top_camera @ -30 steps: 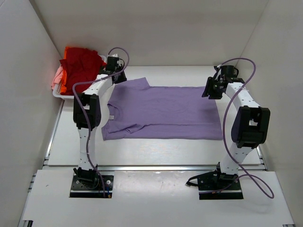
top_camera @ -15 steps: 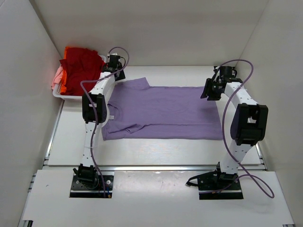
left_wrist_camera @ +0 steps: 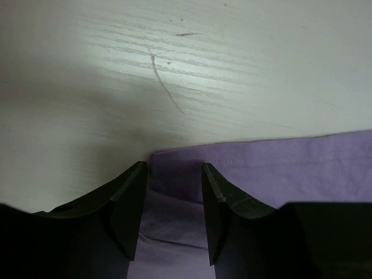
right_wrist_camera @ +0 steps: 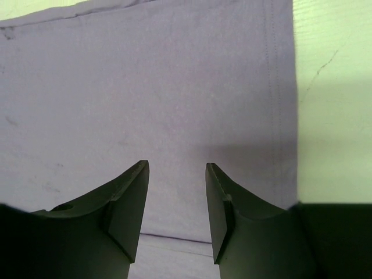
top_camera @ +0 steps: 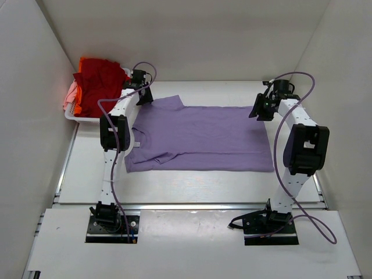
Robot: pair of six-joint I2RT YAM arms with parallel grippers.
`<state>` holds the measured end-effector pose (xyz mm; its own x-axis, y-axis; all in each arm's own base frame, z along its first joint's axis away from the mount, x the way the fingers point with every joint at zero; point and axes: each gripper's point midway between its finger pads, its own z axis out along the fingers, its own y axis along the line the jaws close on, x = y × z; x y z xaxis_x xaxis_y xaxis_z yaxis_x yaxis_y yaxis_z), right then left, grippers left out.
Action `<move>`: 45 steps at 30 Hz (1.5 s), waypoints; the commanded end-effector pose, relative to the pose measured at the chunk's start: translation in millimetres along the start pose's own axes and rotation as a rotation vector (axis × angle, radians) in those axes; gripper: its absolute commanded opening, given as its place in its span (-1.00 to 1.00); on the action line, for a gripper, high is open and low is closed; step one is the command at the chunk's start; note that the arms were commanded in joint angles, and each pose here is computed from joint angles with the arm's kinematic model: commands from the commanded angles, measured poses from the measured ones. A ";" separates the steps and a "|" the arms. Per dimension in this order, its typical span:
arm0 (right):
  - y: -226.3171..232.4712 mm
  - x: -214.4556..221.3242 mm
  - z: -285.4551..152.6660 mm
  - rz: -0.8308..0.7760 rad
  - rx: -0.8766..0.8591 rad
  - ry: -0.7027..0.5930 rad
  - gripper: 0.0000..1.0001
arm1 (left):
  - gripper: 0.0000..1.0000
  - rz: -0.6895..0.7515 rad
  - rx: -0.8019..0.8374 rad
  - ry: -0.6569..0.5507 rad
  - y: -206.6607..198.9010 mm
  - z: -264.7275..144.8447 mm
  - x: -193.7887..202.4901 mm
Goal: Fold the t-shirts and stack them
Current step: Grap the side of the flattened tshirt furthest away from the robot with both arms
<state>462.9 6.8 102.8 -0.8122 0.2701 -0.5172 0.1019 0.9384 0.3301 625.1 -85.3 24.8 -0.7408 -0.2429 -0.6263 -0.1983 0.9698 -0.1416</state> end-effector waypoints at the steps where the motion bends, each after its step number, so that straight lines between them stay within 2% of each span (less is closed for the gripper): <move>1: -3.3 -24.2 4.9 0.004 0.001 -0.059 -0.17 | 0.06 -0.001 0.072 0.044 -12.8 -21.6 -0.5; 3: -9.6 -33.6 9.2 0.020 0.010 -0.068 -0.16 | 0.02 0.008 0.086 0.060 -23.8 -22.8 4.0; 4: -14.8 -35.7 12.0 0.028 0.023 -0.066 -0.13 | -0.08 0.009 0.084 0.080 -23.8 -20.5 10.1; 6: -22.1 -45.9 24.8 0.041 0.050 -0.069 -0.09 | -0.38 0.018 0.099 0.100 -30.4 -21.0 16.0; 8: -33.4 -57.8 28.5 0.062 0.078 -0.089 0.00 | -0.91 0.017 0.105 0.098 -31.2 -22.1 14.1; 9: -41.1 -60.5 35.8 0.080 0.097 -0.087 0.09 | -0.98 0.018 0.112 0.095 -33.1 -21.7 14.3; 19: -60.7 -80.7 94.7 0.116 0.151 -0.035 0.14 | -1.00 0.034 0.157 0.037 -44.5 -38.0 -5.2; 24: -59.7 -89.6 109.7 0.131 0.145 -0.030 0.04 | -1.00 0.025 0.185 0.004 -45.8 -48.6 -20.5; 25: -55.6 -91.3 109.9 0.132 0.143 -0.031 -0.03 | -1.00 0.026 0.176 0.010 -44.5 -48.4 -18.1; 27: -58.9 -97.7 111.1 0.131 0.139 -0.041 -0.31 | -1.00 0.022 0.185 0.006 -45.1 -52.1 -21.9; 28: -60.0 -97.4 113.0 0.139 0.134 -0.036 -0.67 | -1.00 0.015 0.185 -0.002 -43.4 -52.3 -25.0; 29: -59.1 -101.4 110.7 0.135 0.129 -0.046 -0.93 | -1.00 0.011 0.183 -0.004 -40.3 -52.8 -27.2; 30: -60.3 -99.0 112.0 0.140 0.129 -0.036 -1.00 | -1.00 0.015 0.193 -0.017 -41.6 -55.7 -32.1; 39: -49.6 -113.2 96.4 0.101 0.110 -0.068 -1.00 | -1.00 -0.020 0.240 -0.103 -39.0 -83.8 -69.2; 45: -38.1 -128.6 83.1 0.040 0.102 -0.118 -0.99 | -1.00 -0.018 0.298 -0.165 -46.0 -121.6 -86.8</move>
<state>595.1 -48.2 37.8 -0.7909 0.3726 -0.4855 0.2625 0.9232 0.2808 616.7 -104.2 80.1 -0.7460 -0.2610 -0.6127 -0.0868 0.9503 -0.2991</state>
